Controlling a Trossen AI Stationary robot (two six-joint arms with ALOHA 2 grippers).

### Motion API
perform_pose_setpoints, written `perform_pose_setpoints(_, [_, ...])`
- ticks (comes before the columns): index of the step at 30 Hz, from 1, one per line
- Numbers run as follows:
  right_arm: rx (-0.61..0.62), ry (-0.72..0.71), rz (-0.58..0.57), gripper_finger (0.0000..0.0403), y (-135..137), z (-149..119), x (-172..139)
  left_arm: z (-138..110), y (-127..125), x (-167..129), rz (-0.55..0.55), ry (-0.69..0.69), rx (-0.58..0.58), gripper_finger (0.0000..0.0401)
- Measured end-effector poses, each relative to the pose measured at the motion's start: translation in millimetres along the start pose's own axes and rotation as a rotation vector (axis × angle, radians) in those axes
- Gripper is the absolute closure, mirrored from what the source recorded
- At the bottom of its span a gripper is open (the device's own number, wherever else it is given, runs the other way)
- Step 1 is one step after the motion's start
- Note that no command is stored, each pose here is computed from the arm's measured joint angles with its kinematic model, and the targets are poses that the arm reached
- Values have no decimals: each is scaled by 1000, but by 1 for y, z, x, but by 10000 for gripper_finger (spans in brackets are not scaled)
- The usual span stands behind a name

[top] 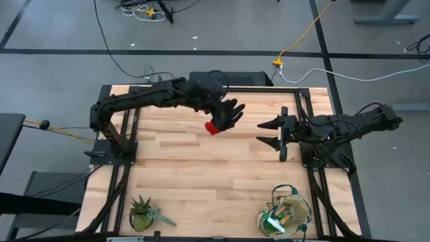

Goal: Pick & Place Garden tools in Gardening bag
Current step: Put the black gloves into the gardening bag

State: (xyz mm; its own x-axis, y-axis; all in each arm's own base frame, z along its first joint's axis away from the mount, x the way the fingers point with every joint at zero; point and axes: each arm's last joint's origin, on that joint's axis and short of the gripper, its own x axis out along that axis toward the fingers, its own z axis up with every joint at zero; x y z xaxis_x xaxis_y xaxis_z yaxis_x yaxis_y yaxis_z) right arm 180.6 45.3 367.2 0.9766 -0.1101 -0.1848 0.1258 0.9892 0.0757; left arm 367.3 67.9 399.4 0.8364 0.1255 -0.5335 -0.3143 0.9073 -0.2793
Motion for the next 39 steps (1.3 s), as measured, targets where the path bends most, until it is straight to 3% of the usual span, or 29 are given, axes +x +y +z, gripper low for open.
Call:
perform_pose_setpoints(5, [19,-5,-29,169,-1,0,0,11,2,-2,-39,-79,-4,382])
perform_pose_setpoints(21, [15,-41,-242,42,-7,1,-1,34,-7,-8,-134,-324,65,382])
perform_pose_setpoints(30, [41,-140,-281,25,-13,12,1,45,-14,-14,-255,-443,91,382])
perform_pose_setpoints(39, [6,-224,-305,25,-12,20,22,49,-18,-16,-252,-506,103,382])
